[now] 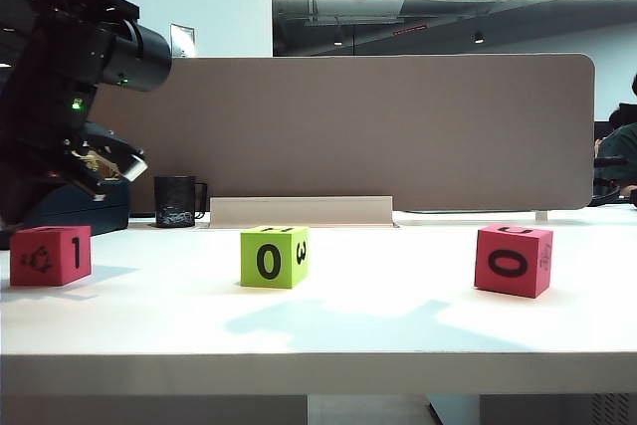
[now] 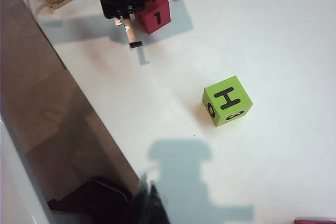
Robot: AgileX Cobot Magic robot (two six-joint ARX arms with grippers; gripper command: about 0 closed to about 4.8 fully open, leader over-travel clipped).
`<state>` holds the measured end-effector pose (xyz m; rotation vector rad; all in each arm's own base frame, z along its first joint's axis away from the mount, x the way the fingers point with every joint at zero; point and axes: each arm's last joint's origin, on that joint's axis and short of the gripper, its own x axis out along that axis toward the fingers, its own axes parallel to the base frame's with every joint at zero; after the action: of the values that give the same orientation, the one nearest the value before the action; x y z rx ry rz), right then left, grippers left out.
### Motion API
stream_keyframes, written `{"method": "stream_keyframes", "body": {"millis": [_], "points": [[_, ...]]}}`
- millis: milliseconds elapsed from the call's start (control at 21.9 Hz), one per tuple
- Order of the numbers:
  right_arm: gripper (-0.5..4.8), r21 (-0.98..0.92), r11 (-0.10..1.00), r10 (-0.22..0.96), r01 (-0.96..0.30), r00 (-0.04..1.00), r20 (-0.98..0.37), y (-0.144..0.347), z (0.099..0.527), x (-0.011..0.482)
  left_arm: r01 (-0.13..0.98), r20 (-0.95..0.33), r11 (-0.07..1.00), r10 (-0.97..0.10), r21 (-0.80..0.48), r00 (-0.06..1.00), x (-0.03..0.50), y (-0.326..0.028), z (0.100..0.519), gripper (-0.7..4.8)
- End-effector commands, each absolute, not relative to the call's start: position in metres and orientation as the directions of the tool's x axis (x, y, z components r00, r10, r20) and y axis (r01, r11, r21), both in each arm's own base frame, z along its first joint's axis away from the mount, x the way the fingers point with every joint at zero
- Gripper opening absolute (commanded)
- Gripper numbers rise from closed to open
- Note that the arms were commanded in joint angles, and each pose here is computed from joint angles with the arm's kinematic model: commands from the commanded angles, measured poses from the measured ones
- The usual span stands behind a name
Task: Select the appropriate blocks from the scattered letter blocks on the table and arrange them in a row to spell out "THU".
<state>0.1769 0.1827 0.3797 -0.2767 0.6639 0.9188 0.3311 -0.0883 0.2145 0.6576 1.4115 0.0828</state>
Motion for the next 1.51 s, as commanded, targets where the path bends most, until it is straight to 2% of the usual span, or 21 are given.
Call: {"method": "stream_keyframes", "body": {"millis": [46, 183, 411, 548, 730, 867, 1004, 1095, 1141, 1278, 1323, 1506], "points": [[-0.05, 0.051, 0.585, 0.649, -0.809, 0.429, -0.629, 0.183, 0.382, 0.176, 0.329, -0.886, 0.824, 0.445, 0.462, 0.130, 0.323, -0.087, 0.217, 0.16], [-0.05, 0.051, 0.585, 0.650, -0.809, 0.430, -0.627, 0.183, 0.382, 0.176, 0.305, -0.886, 0.832, 0.440, 0.463, 0.146, 0.324, -0.087, 0.219, 0.84], [-0.05, 0.025, 0.613, 0.624, -0.790, 0.464, -0.629, 0.184, 0.380, 0.180, 0.253, -0.880, 0.848, 0.412, 0.465, 0.238, 0.332, -0.090, 0.239, 1.56], [-0.05, -0.030, 0.677, 0.542, -0.736, 0.525, -0.655, 0.187, 0.372, 0.192, 0.200, -0.861, 0.865, 0.382, 0.461, 0.336, 0.341, -0.092, 0.257, 1.61], [-0.05, -0.029, 0.704, 0.498, -0.709, 0.523, -0.692, 0.189, 0.359, 0.209, 0.186, -0.865, 0.883, 0.345, 0.431, 0.366, 0.345, -0.091, 0.261, 1.61], [-0.05, -0.021, 0.733, 0.464, -0.680, 0.522, -0.716, 0.186, 0.350, 0.222, 0.209, -0.901, 0.925, 0.225, 0.317, 0.371, 0.347, -0.095, 0.261, 1.63], [-0.05, -0.020, 0.766, 0.429, -0.643, 0.534, -0.728, 0.177, 0.345, 0.235, 0.270, -0.929, 0.963, -0.095, 0.006, 0.359, 0.351, -0.106, 0.262, 2.62], [-0.05, -0.020, 0.781, 0.417, -0.625, 0.545, -0.728, 0.172, 0.346, 0.239, 0.291, -0.916, 0.955, -0.159, -0.049, 0.367, 0.353, -0.109, 0.263, 2.65], [-0.05, -0.018, 0.786, 0.413, -0.618, 0.546, -0.729, 0.169, 0.346, 0.240, 0.282, -0.915, 0.959, -0.136, -0.025, 0.381, 0.354, -0.108, 0.263, 2.64], [-0.05, -0.014, 0.798, 0.395, -0.603, 0.540, -0.743, 0.163, 0.344, 0.243, 0.204, -0.908, 0.968, 0.047, 0.144, 0.416, 0.354, -0.101, 0.263, 2.66], [-0.05, -0.014, 0.798, 0.393, -0.602, 0.538, -0.746, 0.163, 0.344, 0.242, 0.186, -0.908, 0.968, 0.076, 0.166, 0.413, 0.355, -0.097, 0.262, 2.74], [-0.05, 0.003, 0.788, 0.411, -0.615, 0.523, -0.747, 0.163, 0.344, 0.242, 0.147, -0.916, 0.978, 0.077, 0.145, 0.393, 0.356, -0.086, 0.261, 3.50]]}}
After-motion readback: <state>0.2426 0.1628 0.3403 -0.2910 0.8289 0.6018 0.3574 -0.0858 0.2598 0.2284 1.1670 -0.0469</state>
